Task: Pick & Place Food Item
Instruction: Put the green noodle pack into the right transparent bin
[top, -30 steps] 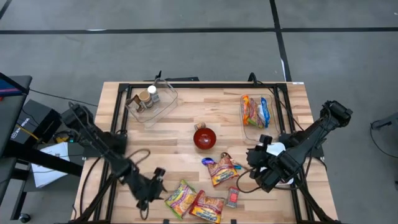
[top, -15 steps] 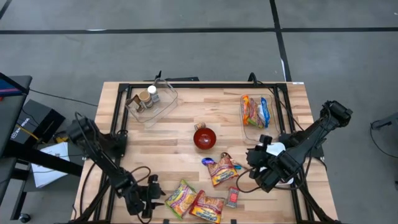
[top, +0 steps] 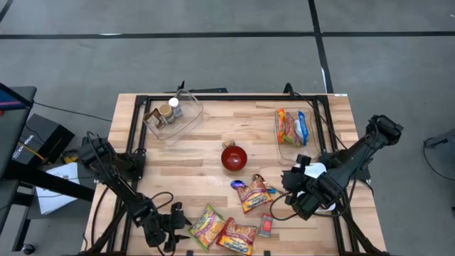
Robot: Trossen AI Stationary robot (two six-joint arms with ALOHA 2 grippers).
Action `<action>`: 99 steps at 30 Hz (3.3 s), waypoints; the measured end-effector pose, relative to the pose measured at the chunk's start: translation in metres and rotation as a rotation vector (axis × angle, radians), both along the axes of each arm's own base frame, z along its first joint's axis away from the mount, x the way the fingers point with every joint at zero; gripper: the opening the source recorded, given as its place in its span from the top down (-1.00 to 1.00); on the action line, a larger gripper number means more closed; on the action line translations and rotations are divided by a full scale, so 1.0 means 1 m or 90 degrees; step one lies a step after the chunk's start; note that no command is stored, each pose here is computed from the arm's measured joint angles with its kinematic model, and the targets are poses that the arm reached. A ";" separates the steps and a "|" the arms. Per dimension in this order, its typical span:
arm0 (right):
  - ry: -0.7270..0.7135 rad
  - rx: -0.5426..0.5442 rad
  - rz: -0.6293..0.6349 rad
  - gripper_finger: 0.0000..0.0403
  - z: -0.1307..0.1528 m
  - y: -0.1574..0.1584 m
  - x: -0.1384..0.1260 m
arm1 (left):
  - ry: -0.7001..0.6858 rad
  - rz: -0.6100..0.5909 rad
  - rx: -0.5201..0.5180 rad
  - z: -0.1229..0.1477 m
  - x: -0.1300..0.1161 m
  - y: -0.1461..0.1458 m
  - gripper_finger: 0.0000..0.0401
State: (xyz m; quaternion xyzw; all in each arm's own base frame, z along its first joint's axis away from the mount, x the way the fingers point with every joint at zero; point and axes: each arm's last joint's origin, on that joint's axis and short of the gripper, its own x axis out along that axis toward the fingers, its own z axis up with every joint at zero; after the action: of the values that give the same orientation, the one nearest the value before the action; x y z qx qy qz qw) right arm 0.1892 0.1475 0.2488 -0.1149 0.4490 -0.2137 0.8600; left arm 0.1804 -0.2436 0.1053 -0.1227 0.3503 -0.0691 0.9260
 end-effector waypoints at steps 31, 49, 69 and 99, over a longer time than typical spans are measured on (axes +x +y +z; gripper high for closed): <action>-0.006 0.008 0.002 0.68 0.000 0.001 0.001 | 0.005 0.004 0.081 -0.014 0.005 0.007 0.98; -0.020 -0.009 0.051 0.68 0.001 0.005 0.007 | -0.156 0.027 0.245 0.035 0.005 0.018 1.00; -0.118 -0.083 0.183 0.68 0.013 0.021 0.028 | -0.256 0.047 0.410 0.069 0.073 0.075 1.00; -0.215 0.049 0.303 -0.03 0.028 -0.013 0.088 | -0.258 -0.071 0.653 0.075 0.096 0.106 1.00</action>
State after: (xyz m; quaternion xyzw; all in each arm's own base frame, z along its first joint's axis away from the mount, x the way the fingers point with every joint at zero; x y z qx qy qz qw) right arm 0.2771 0.1350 0.2772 -0.1467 0.2676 -0.0047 0.9523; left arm 0.2767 -0.1373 0.1799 0.3788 0.1601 0.0393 0.9107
